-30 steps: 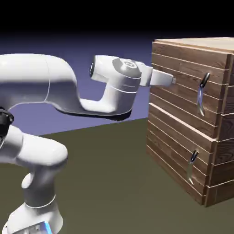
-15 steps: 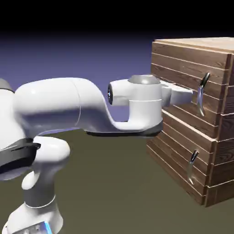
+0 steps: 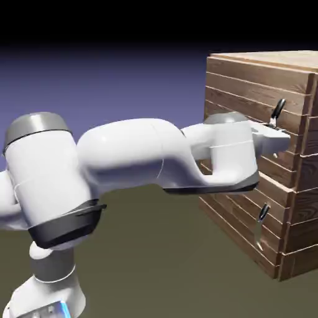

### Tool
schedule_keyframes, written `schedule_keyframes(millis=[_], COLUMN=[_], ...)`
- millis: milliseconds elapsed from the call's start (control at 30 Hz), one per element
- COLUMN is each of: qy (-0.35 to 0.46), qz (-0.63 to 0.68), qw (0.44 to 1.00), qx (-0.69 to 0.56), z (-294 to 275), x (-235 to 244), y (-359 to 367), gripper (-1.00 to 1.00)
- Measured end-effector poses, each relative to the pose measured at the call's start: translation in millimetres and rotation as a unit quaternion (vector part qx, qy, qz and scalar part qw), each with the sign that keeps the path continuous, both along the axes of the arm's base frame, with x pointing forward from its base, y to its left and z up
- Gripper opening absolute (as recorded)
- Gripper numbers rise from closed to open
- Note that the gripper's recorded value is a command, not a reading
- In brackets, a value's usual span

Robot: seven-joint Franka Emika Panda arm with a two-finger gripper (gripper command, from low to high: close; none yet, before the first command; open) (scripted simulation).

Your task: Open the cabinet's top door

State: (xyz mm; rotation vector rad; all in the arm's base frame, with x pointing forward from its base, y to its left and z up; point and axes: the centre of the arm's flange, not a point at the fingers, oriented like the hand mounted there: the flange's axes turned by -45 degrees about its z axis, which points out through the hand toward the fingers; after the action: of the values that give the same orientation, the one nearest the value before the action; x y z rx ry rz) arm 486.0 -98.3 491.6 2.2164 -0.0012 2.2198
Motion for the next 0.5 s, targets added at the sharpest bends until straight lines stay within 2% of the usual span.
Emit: schedule_keyframes(millis=[267, 500], qy=[0.0, 0.0], qz=[-0.077, -0.124], qw=[0.997, 0.992], qx=[0.0, 0.0], z=[-0.1, -0.1], x=[-63.0, -98.2], y=[28.1, 49.4], gripper=[-1.0, -1.0])
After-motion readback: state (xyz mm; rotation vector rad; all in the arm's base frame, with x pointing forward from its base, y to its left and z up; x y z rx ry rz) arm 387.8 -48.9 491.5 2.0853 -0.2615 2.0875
